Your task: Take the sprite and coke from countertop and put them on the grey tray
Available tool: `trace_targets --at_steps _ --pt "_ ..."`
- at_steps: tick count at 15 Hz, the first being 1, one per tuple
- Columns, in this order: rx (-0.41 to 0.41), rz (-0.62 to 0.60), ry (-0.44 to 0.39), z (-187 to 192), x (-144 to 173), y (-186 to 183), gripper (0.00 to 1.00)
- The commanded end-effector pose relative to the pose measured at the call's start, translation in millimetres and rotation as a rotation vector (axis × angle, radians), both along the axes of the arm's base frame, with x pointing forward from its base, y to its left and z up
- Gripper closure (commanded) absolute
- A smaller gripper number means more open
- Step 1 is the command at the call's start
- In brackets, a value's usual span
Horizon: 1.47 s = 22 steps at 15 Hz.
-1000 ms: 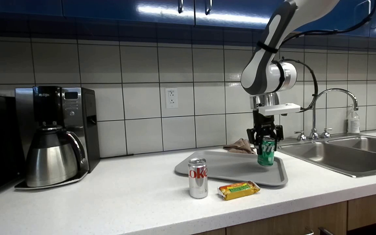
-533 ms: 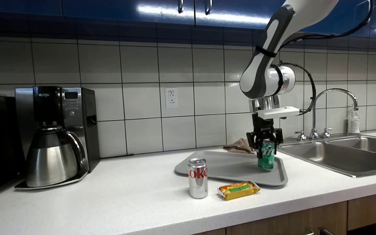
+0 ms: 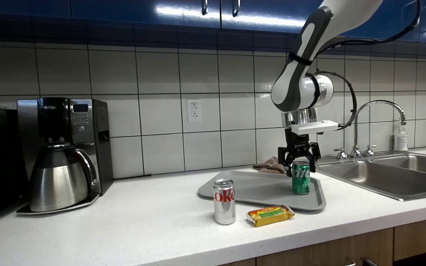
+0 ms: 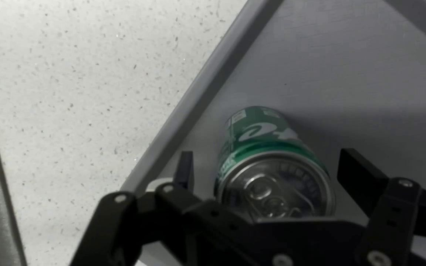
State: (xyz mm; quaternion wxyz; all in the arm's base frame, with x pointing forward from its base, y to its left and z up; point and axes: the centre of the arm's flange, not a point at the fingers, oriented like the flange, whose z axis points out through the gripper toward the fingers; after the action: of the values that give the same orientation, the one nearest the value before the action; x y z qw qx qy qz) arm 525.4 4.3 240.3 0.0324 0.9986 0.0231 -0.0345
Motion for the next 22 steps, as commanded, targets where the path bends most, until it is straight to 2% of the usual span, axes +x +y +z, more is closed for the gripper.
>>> trace_targets --at_steps 1,15,22 --pt "-0.012 -0.012 -0.022 15 4 -1 0.00" --pt "0.007 -0.006 -0.123 85 -12 3 0.00" --pt "0.064 0.012 -0.108 127 -42 29 0.00"
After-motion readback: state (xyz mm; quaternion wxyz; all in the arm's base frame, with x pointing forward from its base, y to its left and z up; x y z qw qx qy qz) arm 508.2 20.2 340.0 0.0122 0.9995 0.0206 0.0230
